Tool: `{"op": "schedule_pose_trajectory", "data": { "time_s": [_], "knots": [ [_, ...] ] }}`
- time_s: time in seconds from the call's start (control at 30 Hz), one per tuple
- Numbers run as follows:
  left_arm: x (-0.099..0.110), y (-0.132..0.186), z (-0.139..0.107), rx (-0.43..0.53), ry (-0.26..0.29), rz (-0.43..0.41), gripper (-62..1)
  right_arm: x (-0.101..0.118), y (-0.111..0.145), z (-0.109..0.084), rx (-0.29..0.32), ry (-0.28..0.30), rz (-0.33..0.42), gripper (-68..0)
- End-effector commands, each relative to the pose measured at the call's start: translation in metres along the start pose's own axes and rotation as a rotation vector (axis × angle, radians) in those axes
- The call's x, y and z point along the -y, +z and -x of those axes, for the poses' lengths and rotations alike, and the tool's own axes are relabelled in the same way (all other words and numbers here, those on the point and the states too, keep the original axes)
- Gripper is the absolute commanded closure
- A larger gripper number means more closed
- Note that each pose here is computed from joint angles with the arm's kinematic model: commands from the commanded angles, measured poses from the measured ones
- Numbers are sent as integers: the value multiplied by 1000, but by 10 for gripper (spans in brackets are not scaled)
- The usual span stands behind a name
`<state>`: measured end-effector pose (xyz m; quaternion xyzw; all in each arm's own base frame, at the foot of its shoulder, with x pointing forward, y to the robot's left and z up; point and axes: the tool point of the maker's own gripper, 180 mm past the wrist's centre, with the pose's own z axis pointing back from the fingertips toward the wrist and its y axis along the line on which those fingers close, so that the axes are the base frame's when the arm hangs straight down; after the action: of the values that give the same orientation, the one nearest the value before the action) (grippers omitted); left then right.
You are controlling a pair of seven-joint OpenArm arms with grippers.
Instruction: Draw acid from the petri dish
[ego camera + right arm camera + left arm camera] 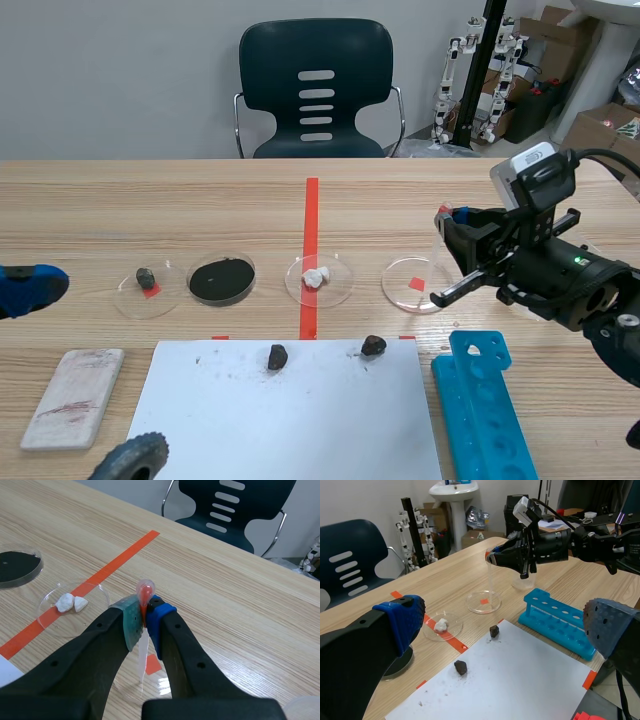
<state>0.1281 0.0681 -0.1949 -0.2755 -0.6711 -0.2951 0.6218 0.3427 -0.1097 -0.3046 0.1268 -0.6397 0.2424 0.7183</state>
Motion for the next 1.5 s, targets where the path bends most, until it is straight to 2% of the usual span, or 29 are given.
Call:
{"op": "schedule_pose_trajectory", "data": {
  "time_s": [0.0,0.57,0.9,1.47],
  "knots": [
    [-1,0,-4,20,8,-14,-623,4,-3,-10,37,5,8,-10],
    [-1,0,-4,20,8,-14,-623,4,-3,-11,38,4,8,-10],
    [-1,0,-4,20,8,-14,-623,4,-3,-16,68,4,8,-10],
    [-1,0,-4,20,8,-14,-623,4,-3,-15,62,4,8,-11]
  ]
}}
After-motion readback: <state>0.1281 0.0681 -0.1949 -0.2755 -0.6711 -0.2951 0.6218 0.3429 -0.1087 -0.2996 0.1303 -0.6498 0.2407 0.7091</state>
